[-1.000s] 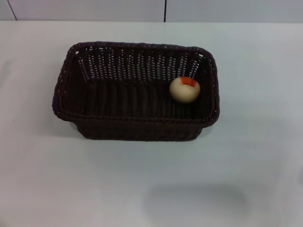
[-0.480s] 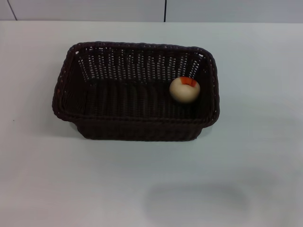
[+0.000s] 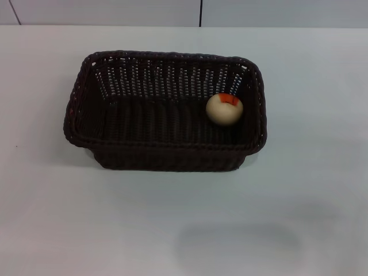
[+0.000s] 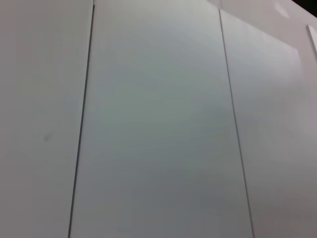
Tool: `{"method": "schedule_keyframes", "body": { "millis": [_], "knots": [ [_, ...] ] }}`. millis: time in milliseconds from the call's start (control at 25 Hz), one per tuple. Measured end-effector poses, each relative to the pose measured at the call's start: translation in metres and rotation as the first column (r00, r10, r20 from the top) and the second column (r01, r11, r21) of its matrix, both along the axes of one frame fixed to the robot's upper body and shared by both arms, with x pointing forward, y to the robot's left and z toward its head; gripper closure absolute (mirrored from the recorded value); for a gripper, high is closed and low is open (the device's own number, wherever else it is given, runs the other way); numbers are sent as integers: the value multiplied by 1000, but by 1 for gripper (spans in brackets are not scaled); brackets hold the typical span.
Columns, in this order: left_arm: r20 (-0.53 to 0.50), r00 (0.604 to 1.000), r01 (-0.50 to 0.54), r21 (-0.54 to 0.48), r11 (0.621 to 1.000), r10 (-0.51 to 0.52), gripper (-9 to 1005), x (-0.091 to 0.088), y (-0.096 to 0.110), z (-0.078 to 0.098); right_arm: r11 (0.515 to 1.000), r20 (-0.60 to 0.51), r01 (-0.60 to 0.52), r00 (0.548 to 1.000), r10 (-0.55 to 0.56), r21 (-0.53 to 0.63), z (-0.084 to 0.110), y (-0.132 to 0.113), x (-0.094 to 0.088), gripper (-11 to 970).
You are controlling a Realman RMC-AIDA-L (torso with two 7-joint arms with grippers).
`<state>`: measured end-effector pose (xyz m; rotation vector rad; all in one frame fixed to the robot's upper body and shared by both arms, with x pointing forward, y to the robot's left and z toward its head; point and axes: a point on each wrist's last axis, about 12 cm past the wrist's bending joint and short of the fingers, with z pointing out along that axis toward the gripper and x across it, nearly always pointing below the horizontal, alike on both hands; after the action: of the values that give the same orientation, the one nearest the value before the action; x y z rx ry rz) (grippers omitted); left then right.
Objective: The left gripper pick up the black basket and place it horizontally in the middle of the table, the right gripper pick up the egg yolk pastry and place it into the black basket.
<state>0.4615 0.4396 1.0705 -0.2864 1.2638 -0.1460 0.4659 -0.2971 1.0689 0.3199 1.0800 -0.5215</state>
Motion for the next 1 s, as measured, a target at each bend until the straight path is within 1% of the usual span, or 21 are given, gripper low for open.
{"method": "schedule_keyframes", "body": {
  "millis": [240,1000],
  "knots": [
    [5,1000,9,-1,1000,-9,326,0,-1,1,1000,-6,-8,1000,8,1,0,1,2,436],
    [6,1000,7,-13,1000,-7,322,0,1,1,1000,5,-14,1000,14,-4,1,3,1,436]
  ]
}}
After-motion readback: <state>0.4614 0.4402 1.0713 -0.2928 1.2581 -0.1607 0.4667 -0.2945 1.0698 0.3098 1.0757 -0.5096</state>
